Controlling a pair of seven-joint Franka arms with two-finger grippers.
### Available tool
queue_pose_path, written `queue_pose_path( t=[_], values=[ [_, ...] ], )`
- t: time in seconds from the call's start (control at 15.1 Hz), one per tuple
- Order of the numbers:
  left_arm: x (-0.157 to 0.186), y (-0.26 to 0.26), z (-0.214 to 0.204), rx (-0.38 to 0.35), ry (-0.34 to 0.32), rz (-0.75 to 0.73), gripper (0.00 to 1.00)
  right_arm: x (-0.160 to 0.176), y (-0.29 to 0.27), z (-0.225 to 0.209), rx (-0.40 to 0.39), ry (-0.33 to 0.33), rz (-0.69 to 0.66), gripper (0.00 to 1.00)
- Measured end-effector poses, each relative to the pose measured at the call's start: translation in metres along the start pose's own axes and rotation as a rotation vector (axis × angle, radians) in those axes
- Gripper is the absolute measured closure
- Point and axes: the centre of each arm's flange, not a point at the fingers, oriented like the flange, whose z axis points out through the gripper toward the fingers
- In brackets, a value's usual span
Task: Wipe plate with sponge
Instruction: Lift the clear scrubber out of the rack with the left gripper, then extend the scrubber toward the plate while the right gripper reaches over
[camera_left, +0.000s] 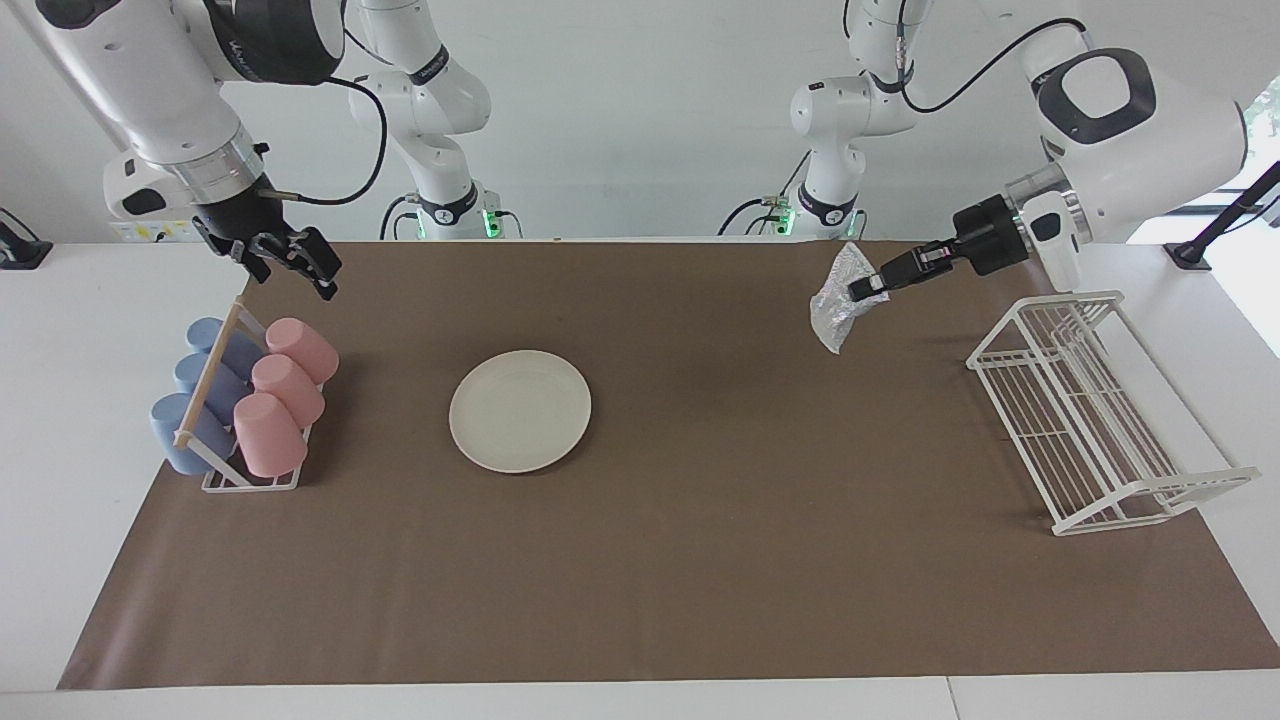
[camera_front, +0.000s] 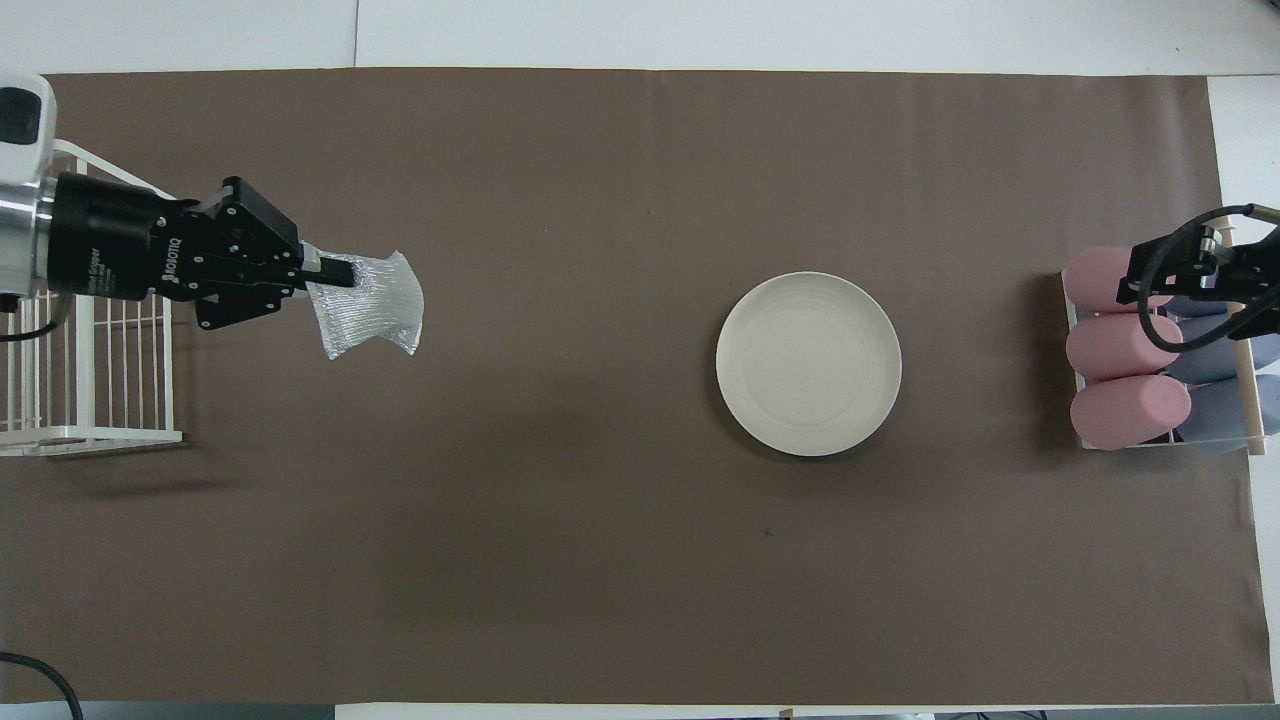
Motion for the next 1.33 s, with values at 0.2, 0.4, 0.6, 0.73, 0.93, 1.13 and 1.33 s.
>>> queue_pose_path(
  t=[0.2, 0.4, 0.6, 0.73, 0.93, 1.13, 1.33],
  values=[
    [-0.025, -0.012, 0.048, -0.140, -0.044, 0.028, 0.94, 0.000, 0.000, 0.001, -0.001, -0.003, 0.040, 0.00],
    [-0.035, -0.027, 0.079, -0.275, -0.079, 0.093, 0.94, -0.004, -0.004, 0.013, -0.009, -0.028, 0.042, 0.00],
    [-0.035, -0.043, 0.103, -0.375, -0.090, 0.170, 0.94, -0.010, -0.010, 0.022, -0.018, -0.043, 0.186, 0.00],
    [-0.040, -0.050, 0.127, -0.422, -0.093, 0.204, 0.94, -0.010, -0.014, 0.021, -0.013, -0.025, 0.338, 0.00],
    [-0.051, -0.063, 0.166, -0.495, -0.096, 0.186, 0.94, -0.016, -0.026, 0.020, -0.009, -0.031, 0.407, 0.00],
    [-0.058, -0.068, 0.181, -0.510, -0.107, 0.168, 0.94, -0.032, -0.062, 0.019, -0.004, -0.031, 0.512, 0.00],
    [-0.057, -0.069, 0.180, -0.512, -0.104, 0.165, 0.94, -0.070, -0.136, 0.016, 0.012, -0.021, 0.674, 0.00]
  ],
)
